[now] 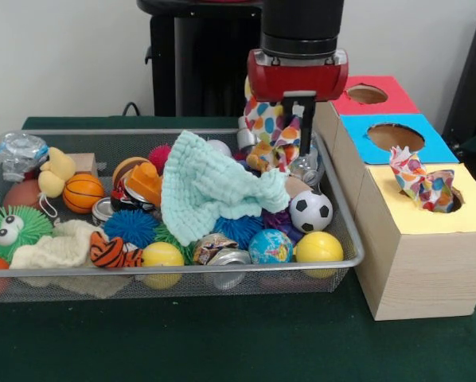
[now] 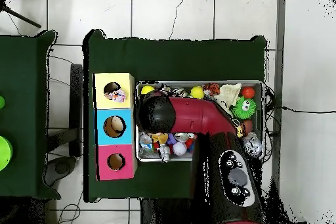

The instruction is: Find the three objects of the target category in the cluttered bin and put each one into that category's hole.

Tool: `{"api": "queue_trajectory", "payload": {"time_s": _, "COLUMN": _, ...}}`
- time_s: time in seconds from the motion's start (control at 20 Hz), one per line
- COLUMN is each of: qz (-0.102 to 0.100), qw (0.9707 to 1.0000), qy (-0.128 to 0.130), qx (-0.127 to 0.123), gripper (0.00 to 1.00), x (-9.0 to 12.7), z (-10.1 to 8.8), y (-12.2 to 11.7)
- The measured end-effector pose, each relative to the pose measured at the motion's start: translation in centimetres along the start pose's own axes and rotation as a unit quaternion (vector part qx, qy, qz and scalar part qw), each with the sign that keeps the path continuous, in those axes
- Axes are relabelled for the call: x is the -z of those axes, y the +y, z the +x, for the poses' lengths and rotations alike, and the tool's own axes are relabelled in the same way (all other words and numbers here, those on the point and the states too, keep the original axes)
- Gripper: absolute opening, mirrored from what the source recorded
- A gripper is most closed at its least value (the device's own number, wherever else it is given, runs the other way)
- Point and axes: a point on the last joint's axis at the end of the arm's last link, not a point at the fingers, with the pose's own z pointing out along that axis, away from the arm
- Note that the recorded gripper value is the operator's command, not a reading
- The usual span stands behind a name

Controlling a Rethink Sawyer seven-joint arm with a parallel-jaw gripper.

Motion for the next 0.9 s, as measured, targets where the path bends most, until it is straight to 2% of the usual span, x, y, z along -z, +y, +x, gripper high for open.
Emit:
{"api": "queue_trajectory", "payload": {"time_s": 0.45, "qz": 0.0, "qw": 1.0, "qy": 0.003, "qx": -0.007, "gripper": 0.0, "x": 1.4, "z": -0.3, "y": 3.5}}
{"api": "queue_trajectory", "payload": {"time_s": 0.9, "qz": -0.014, "qw": 0.9986, "qy": 0.016, "qx": -0.049, "gripper": 0.0, "x": 1.7, "z": -0.6, "y": 7.1}}
